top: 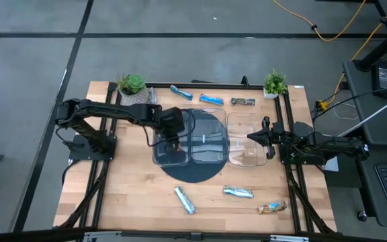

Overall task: Pick and place Granola Bars by type
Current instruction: Put the yellow granola bar into the center transparent bin

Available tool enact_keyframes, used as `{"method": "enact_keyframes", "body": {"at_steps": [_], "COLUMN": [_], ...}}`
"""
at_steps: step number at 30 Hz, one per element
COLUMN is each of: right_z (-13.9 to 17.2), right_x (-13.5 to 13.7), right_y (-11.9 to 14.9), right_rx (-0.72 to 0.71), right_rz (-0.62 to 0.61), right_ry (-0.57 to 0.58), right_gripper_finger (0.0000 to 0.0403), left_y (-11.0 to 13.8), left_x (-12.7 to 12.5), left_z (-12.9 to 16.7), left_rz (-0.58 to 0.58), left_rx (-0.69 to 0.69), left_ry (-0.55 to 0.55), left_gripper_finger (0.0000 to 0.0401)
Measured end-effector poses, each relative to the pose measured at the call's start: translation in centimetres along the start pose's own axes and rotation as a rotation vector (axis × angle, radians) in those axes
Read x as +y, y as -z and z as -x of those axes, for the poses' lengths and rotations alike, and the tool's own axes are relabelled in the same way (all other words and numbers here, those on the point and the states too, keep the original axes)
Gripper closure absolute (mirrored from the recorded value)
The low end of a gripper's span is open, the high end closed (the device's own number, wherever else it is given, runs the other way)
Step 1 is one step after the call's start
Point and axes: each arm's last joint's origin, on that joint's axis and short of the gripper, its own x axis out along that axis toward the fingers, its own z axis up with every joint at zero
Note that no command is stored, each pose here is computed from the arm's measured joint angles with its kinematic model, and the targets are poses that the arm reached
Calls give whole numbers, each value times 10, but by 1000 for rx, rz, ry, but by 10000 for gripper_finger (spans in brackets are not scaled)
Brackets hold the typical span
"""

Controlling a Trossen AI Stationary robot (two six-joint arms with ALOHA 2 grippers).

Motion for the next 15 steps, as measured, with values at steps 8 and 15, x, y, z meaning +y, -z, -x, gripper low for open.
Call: {"method": "enact_keyframes", "body": {"at_steps": [8, 15], "right_z": [0, 0], "right_x": [0, 0], "right_y": [0, 0], "right_rx": [0, 1], "right_rz": [0, 0], "right_ry": [0, 0], "right_gripper_finger": [395, 395], "left_y": [-16, -9], "left_x": [-54, -93], "left_z": [52, 87], "left_rz": [-223, -382], "left_rx": [-178, -272], "left_ry": [111, 203], "left_gripper_finger": [307, 302]}}
